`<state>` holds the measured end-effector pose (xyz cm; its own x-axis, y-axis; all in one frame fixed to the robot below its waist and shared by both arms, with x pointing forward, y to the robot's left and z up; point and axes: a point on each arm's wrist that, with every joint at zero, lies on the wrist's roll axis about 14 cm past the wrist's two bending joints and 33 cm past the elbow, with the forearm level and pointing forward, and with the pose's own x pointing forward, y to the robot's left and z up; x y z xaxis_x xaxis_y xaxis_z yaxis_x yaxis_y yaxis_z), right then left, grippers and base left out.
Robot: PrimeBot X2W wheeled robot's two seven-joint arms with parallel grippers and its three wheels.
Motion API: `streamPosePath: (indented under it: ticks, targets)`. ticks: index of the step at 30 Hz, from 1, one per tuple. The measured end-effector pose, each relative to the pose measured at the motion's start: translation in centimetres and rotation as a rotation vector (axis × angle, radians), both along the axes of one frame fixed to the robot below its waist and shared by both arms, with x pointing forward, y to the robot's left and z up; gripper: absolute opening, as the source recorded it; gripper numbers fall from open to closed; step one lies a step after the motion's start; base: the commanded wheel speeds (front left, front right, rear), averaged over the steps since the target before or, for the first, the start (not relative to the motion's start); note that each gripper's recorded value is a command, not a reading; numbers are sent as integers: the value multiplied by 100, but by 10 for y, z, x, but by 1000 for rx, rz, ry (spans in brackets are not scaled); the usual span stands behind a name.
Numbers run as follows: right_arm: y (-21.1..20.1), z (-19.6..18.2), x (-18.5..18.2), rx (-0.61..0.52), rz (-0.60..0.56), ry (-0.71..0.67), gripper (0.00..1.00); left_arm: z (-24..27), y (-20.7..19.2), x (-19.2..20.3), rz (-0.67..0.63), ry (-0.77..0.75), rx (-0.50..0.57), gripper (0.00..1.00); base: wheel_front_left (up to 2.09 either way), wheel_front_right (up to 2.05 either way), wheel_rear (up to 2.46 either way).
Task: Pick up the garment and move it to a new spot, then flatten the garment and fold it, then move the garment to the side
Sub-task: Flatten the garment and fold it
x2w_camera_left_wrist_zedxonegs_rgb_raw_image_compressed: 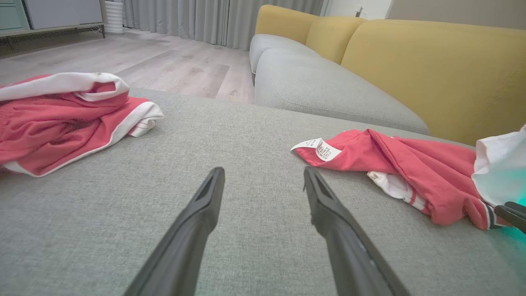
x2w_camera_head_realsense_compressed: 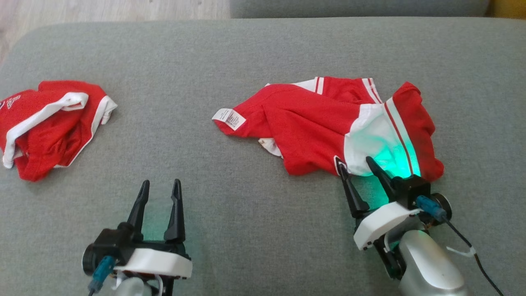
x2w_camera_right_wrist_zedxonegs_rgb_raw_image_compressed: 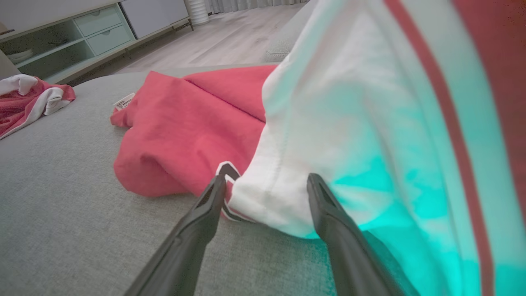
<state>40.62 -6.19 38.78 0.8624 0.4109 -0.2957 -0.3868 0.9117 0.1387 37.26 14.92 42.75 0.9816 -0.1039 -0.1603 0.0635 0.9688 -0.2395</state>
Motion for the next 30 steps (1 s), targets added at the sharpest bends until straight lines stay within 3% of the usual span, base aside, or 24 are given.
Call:
streamPosePath:
  ticks: [12, 15, 16, 18, 19, 30]
  targets:
    - [-9, -10, 1, -12, -24, 24, 100, -5, -1, 5, 1, 15, -8, 100, 0, 0, 0]
    - [-11, -5, 3, 10, -41, 15, 80, -2, -3, 9, -6, 3, -9, 100, 0, 0, 0]
    - [-11, -3, 5, 16, -44, 8, 56, -1, -4, 10, -8, 0, -10, 100, 0, 0, 0]
    - [-11, 1, 7, 28, -49, -4, 26, -1, -5, 10, -10, -1, -10, 100, 0, 0, 0]
    - [-10, 5, 8, 35, -52, -13, 0, 0, -5, 11, -10, -3, -10, 100, 0, 0, 0]
    - [-17, 44, 9, 99, -95, -125, 0, 11, -3, 8, -6, -35, -10, 100, 0, 0, 0]
